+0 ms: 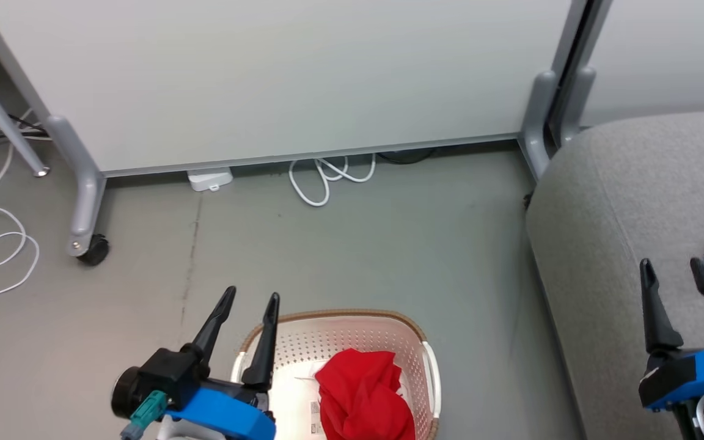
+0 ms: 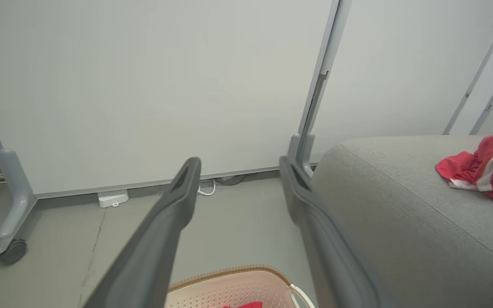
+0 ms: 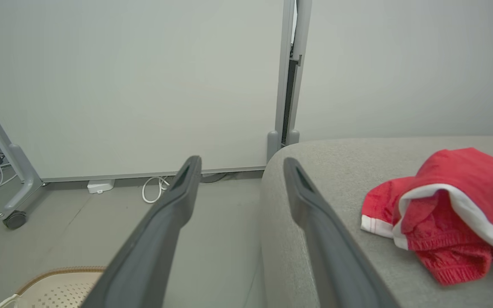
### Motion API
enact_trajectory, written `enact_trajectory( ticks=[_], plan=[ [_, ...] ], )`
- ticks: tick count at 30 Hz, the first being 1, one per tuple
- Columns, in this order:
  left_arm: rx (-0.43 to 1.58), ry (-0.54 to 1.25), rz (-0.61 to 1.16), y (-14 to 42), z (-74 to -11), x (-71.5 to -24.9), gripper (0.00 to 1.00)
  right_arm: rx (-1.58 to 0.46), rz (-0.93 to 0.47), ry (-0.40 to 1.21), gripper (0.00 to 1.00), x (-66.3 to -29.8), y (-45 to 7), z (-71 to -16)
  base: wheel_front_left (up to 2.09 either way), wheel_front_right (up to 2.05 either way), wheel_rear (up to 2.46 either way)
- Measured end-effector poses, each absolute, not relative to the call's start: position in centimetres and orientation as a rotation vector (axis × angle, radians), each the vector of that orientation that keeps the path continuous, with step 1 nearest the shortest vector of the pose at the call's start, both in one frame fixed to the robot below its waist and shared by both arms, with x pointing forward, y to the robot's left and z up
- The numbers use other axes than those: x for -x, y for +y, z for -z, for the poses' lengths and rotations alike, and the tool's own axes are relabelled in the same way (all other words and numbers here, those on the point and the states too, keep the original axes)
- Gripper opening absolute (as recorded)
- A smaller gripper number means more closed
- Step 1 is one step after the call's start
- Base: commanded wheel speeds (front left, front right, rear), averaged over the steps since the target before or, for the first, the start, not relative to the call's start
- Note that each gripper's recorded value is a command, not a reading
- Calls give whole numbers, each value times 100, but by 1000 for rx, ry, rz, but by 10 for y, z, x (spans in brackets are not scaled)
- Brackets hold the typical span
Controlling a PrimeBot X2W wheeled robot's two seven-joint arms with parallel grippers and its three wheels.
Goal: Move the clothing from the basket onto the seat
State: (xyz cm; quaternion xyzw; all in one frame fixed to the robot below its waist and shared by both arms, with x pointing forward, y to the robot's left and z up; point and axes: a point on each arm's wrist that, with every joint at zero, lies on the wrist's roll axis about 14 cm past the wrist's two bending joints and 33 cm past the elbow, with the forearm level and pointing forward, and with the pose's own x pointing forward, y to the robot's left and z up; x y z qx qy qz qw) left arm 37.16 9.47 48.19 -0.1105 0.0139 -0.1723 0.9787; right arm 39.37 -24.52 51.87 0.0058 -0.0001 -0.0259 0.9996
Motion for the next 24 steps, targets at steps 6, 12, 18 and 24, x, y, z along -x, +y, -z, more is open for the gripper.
enact_trajectory(
  ticks=[6,12,18,24],
  plan=[
    [222,28,229,132,-478,-361,100,-28,-20,6,100,-390,-213,-517,0,0,0],
    [225,15,126,165,-479,-355,100,-49,-81,11,100,-387,-187,-515,0,0,0],
    [224,-6,67,184,-484,-351,100,-70,-128,5,100,-385,-167,-515,0,0,0],
    [225,-5,44,190,-483,-349,100,-74,-141,5,100,-385,-163,-515,0,0,0]
  ],
)
